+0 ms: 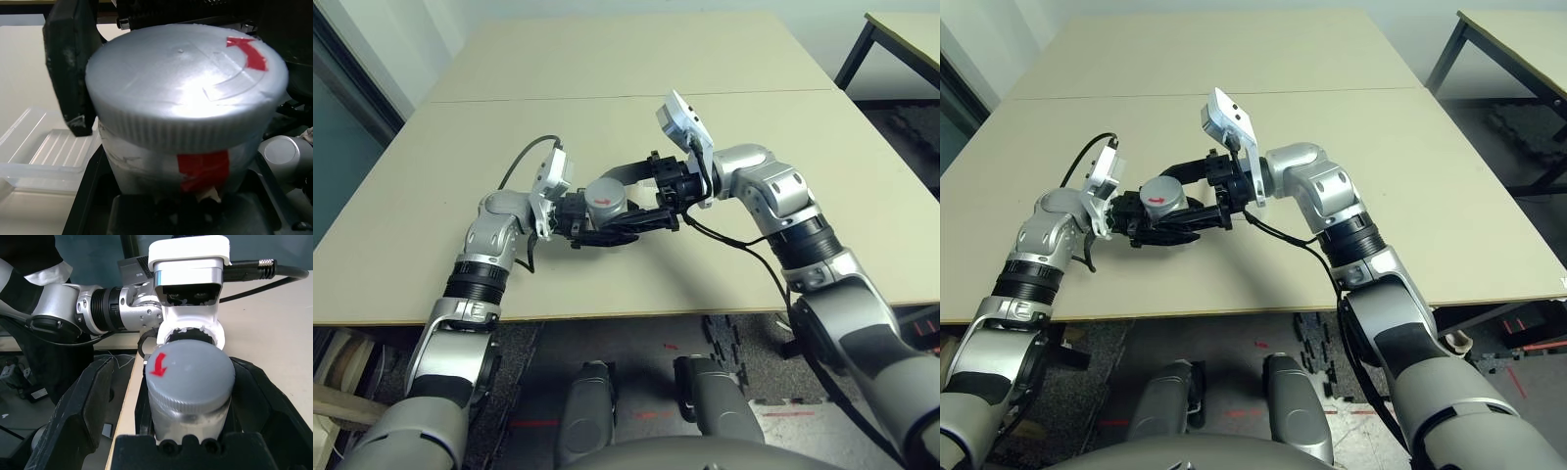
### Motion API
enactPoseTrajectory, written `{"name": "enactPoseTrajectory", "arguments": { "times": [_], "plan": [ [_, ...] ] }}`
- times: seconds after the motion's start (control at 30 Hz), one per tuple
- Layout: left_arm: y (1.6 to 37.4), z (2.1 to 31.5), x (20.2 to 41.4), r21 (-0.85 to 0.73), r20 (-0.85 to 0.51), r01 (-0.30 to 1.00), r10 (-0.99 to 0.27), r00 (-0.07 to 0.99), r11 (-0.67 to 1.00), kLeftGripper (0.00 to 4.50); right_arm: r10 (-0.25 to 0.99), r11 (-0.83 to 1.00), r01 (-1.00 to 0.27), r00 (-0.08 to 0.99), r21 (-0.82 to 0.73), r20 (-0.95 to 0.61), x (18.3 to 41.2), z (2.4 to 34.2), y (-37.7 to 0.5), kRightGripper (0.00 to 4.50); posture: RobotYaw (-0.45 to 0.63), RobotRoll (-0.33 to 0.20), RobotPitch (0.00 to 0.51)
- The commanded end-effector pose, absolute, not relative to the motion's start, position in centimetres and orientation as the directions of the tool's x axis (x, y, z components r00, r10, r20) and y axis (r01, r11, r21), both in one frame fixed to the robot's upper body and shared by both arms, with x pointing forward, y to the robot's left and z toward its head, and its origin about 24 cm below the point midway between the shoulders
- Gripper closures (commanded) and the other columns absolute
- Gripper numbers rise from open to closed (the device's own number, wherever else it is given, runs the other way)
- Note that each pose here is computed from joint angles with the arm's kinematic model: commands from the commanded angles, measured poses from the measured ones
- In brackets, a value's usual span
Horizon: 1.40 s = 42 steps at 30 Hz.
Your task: Pour the medicine from the bottle into the box.
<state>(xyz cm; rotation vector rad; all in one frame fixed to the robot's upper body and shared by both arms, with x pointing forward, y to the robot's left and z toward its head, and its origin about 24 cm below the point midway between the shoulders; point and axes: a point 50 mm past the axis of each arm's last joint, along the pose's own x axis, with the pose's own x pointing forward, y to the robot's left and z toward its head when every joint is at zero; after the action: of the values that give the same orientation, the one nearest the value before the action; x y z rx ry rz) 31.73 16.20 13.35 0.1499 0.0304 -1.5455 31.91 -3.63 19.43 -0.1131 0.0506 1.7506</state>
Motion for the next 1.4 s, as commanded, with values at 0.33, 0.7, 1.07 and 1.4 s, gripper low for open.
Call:
{"name": "enactPoseTrajectory", "arguments": {
  "times": [0.33,0.7,1.07,1.4],
  "plan": [
    [15.9,12.6,31.6,0.050,-0.134,0.998,-0.990,0.038,0.031,1.82,0.989,-0.134,-0.989,-0.129,-0.068,-0.077,32.4,20.0,-1.2,0.00,-0.06,0.000,0.099],
    [16.1,12.6,31.5,0.051,-0.133,0.998,-0.990,0.046,0.039,1.83,0.994,0.000,-0.998,0.007,-0.062,-0.111,34.5,19.2,-4.0,0.00,-0.06,0.000,0.094],
    [16.3,12.7,31.8,0.057,-0.140,0.997,-0.989,0.058,0.050,1.83,0.984,0.123,-0.991,0.129,-0.060,-0.125,34.9,18.9,-9.3,0.00,-0.08,0.000,0.089],
    [16.8,12.9,32.4,0.067,-0.150,0.996,-0.987,0.063,0.054,1.82,0.965,0.204,-0.976,0.213,-0.070,-0.156,34.8,19.5,-13.2,0.00,-0.10,0.000,0.078]
  ]
}}
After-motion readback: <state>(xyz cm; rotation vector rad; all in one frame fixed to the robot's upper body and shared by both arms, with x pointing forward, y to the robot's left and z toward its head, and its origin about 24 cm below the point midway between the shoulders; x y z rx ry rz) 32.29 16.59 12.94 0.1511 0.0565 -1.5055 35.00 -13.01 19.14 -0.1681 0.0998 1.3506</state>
